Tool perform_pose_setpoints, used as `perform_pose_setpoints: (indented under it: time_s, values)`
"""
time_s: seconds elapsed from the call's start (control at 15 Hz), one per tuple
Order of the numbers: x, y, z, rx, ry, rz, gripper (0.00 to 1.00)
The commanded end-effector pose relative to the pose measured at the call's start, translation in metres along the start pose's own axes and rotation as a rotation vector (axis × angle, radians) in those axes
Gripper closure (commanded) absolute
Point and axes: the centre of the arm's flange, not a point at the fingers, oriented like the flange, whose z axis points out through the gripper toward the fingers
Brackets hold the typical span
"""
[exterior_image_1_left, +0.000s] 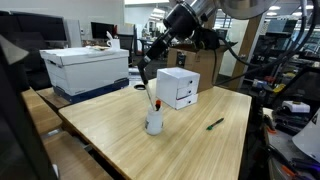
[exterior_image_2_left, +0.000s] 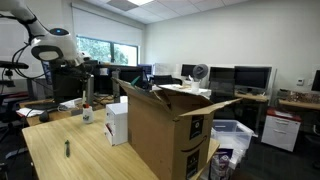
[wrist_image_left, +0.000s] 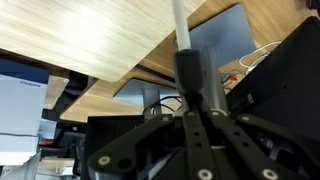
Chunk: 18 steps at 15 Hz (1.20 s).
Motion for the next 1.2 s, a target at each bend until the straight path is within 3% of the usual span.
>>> perform_pose_setpoints:
  time_s: [0.0, 1.13]
  values:
    - [0.008, 0.006, -0.010, -0.008, 0.013, -0.008, 0.95]
    - [0.005, 0.023, -0.007, -0.022, 0.023, 0.003, 0.95]
